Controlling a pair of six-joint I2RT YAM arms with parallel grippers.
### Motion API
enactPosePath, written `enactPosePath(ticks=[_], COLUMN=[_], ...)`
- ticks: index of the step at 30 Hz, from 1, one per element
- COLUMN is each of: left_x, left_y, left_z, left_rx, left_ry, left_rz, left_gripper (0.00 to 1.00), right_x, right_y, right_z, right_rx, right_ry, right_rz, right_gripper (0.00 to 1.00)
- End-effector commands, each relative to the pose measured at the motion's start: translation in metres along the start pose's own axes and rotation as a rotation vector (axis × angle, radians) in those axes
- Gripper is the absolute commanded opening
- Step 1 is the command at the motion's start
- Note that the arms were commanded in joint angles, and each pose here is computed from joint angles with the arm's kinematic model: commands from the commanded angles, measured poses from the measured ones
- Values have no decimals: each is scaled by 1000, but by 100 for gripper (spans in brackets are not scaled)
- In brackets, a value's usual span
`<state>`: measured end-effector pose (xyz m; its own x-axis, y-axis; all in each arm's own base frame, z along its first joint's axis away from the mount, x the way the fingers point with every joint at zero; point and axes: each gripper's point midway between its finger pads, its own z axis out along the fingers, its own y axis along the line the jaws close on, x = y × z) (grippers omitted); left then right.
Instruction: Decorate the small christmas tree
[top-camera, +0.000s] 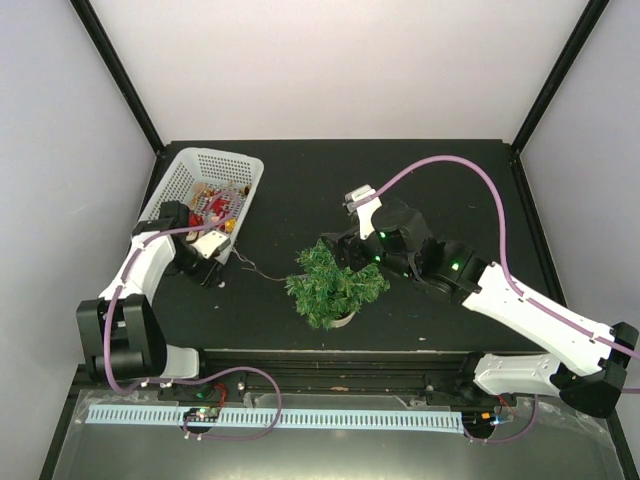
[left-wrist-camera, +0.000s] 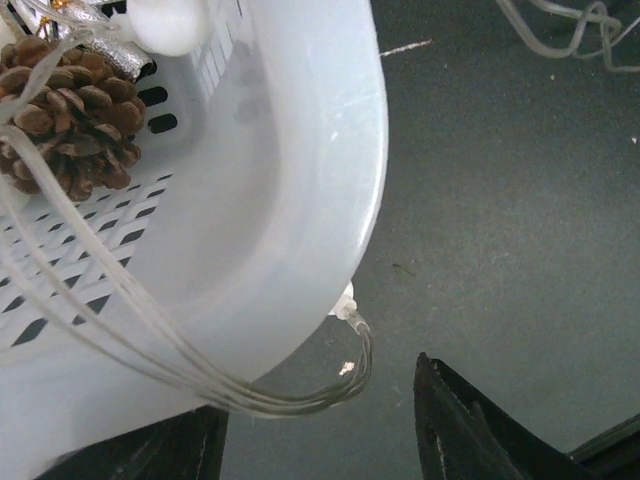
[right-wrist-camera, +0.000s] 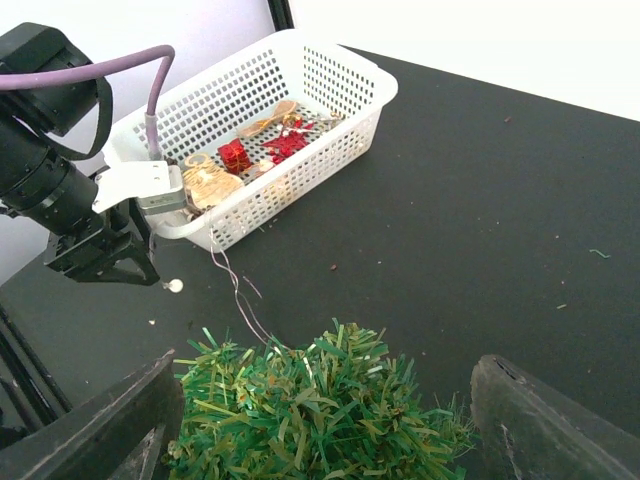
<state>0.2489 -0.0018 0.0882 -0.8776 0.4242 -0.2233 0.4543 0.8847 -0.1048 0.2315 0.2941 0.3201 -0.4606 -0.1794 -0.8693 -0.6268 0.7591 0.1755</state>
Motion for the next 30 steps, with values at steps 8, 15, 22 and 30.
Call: enactPosePath(ticks=[8, 15, 22, 30], left_x=[-14, -19, -12, 3], left_y=[6, 7, 0, -16], left_z=[14, -1, -25, -51], left_rx=[-20, -61, -105, -115], left_ry=[-44, -100, -138, -141], left_rz=[-55, -27, 28, 113], left_gripper=[18, 2, 1, 1], right_x=[0, 3, 4, 4], right_y=[0, -2, -4, -5], right_z=[5, 8, 8, 7], right_rx=[-5, -1, 4, 2], right_ry=[-4, 4, 5, 4], right_rz=[0, 1, 2, 4], right_gripper=[79, 80, 80, 80])
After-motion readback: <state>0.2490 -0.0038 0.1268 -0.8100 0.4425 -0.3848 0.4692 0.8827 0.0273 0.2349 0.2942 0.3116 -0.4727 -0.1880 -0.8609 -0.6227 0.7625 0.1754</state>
